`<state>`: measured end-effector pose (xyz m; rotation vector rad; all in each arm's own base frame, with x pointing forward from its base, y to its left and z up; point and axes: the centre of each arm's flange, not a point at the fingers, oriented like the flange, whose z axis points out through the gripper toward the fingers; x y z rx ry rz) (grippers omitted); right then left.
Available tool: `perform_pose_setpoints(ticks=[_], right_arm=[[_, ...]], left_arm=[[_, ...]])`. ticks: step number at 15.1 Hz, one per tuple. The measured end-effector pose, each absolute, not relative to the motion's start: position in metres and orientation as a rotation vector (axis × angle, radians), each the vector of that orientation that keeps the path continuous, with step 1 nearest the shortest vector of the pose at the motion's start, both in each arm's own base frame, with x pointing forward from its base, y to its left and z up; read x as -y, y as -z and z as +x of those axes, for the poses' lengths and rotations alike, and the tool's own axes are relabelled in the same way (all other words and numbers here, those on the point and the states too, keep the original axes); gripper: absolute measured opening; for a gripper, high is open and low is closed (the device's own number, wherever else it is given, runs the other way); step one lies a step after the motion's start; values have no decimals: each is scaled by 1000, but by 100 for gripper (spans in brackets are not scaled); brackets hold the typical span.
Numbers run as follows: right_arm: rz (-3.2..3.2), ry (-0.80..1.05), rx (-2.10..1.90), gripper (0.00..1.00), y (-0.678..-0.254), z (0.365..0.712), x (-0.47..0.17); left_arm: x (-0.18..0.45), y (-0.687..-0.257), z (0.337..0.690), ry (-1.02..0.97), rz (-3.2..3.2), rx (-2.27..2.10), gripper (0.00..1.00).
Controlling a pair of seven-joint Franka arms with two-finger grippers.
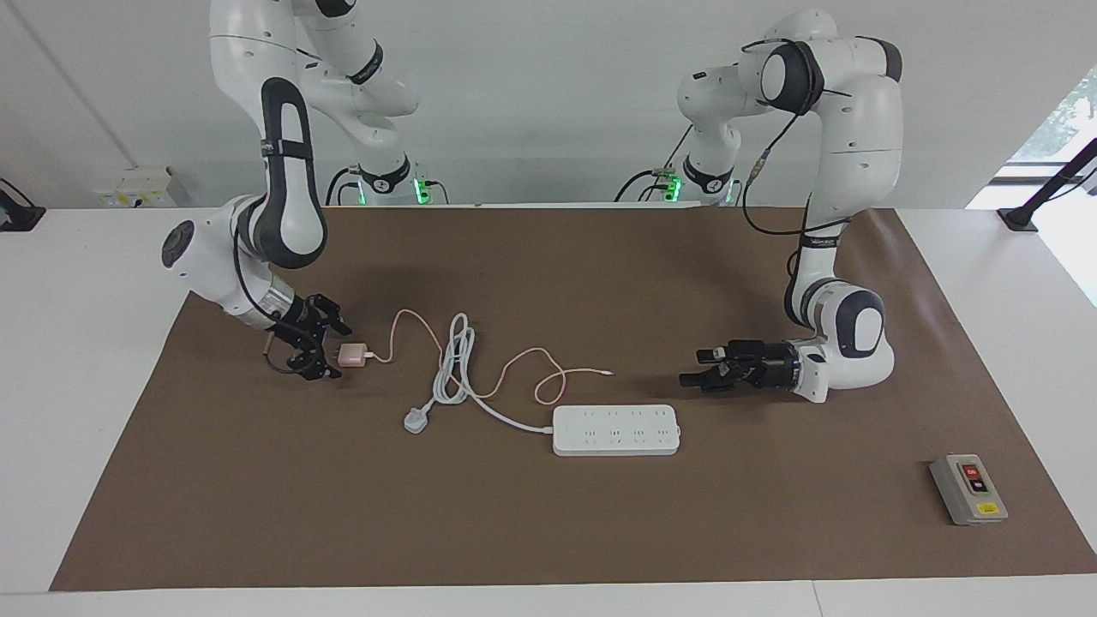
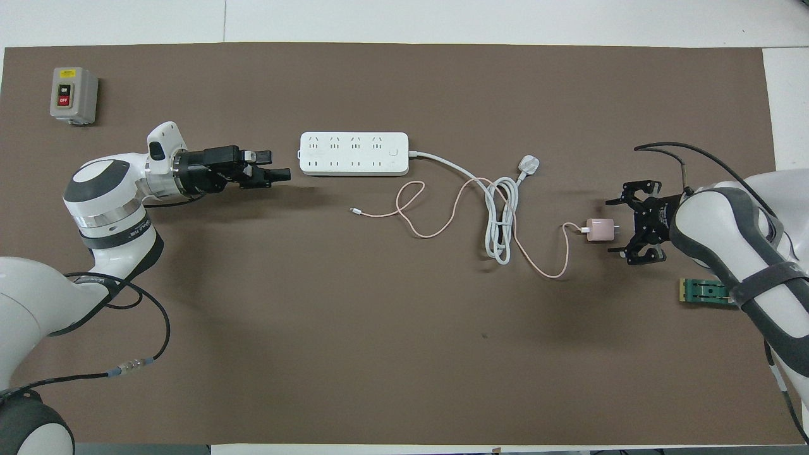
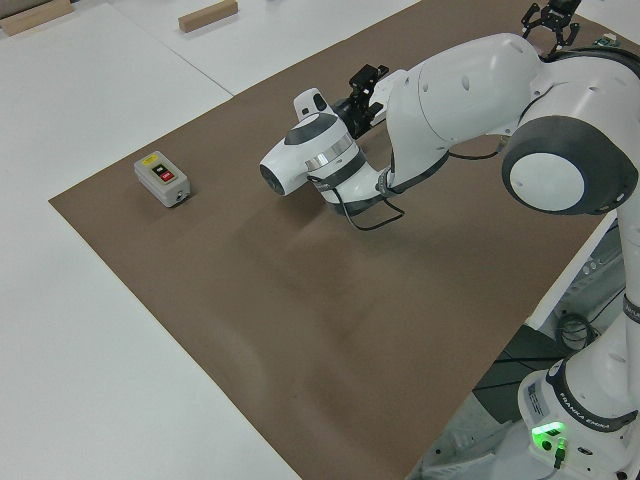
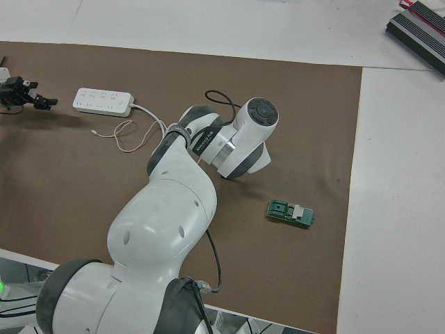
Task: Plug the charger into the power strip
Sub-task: 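Grip the strip with the left gripper while the right gripper lifts the charger, then carry the pink charger to the strip socket with the right gripper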
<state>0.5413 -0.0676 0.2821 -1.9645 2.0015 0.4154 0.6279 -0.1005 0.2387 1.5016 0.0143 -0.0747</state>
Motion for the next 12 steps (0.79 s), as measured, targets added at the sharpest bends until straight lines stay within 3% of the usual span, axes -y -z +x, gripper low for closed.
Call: perform_pose_setpoints(ticks=[8, 12], right_arm=[[-1988, -442, -1970, 97, -273, 534, 64], [-1984, -444, -1962, 80, -272, 533, 64]], left_arm=[[112, -234, 626, 83, 1523, -15, 100], [112, -231, 625, 85, 1529, -23, 100]])
